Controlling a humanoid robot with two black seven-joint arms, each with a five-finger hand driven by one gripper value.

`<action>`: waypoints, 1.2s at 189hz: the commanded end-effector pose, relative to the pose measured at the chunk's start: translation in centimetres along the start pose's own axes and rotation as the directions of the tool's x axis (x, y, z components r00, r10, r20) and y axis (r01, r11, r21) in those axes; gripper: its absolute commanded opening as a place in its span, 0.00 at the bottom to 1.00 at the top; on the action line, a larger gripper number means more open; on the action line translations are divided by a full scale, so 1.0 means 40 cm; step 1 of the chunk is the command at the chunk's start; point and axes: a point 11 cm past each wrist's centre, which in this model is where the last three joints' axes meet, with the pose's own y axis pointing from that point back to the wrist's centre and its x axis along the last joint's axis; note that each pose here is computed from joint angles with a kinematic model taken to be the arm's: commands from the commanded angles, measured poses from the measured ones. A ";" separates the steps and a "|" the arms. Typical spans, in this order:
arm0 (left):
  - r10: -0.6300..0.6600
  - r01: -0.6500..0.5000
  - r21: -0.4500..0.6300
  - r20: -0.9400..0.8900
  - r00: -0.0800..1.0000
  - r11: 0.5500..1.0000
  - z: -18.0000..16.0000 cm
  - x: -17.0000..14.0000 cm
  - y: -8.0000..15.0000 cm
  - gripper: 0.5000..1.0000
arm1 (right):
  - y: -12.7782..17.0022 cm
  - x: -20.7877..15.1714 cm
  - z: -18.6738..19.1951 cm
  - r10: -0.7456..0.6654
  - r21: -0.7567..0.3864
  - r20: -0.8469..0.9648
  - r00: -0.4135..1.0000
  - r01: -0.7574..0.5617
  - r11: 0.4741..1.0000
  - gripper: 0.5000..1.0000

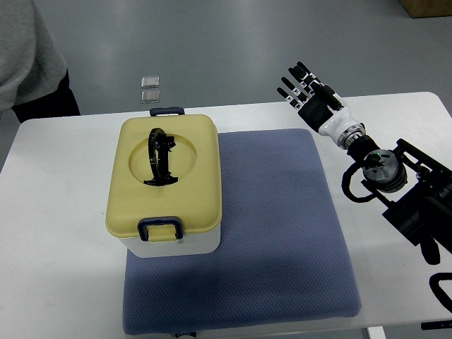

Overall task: Open white storage box with right hand
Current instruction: 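Raise the right hand and swing it over toward the yellow lid, then lower the right hand onto the black handle of the yellow lid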

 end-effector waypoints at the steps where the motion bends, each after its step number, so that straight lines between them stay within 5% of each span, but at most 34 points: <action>1: 0.000 0.000 0.002 0.000 1.000 1.000 0.000 0.000 0.000 1.00 | 0.000 -0.001 -0.001 -0.001 0.001 0.000 1.000 0.001 1.000 0.86; 65: 0.006 -0.006 0.003 -0.004 1.000 1.000 -0.001 0.003 0.000 1.00 | -0.015 -0.024 -0.019 -0.016 -0.007 -0.037 0.999 0.016 1.000 0.86; 102: 0.003 -0.003 0.003 -0.003 1.000 1.000 -0.001 0.001 0.000 1.00 | -0.055 -0.118 -0.030 -0.144 -0.102 -0.362 0.921 0.115 0.988 0.86; 129: -0.005 0.005 0.003 -0.002 1.000 1.000 0.000 -0.003 0.000 1.00 | -0.085 -0.236 -0.062 -0.351 -0.282 -0.729 0.587 0.210 0.936 0.86; 148: -0.017 0.017 0.003 0.002 1.000 1.000 -0.001 -0.010 0.000 1.00 | -0.084 -0.334 -0.081 -0.506 -0.464 -0.839 0.202 0.220 0.858 0.86; 169: -0.020 0.020 0.003 0.003 1.000 1.000 -0.001 -0.013 0.000 1.00 | -0.057 -0.408 -0.080 -0.608 -0.637 -0.765 -0.214 0.112 0.762 0.86; 194: -0.018 0.018 0.003 0.003 1.000 1.000 -0.001 -0.011 0.000 1.00 | -0.034 -0.467 -0.061 -0.580 -0.682 -0.611 -0.538 -0.014 0.731 0.86; 227: -0.018 0.018 0.003 0.003 1.000 1.000 -0.001 -0.011 0.000 1.00 | -0.031 -0.498 -0.020 -0.579 -0.710 -0.454 -0.677 -0.117 0.694 0.86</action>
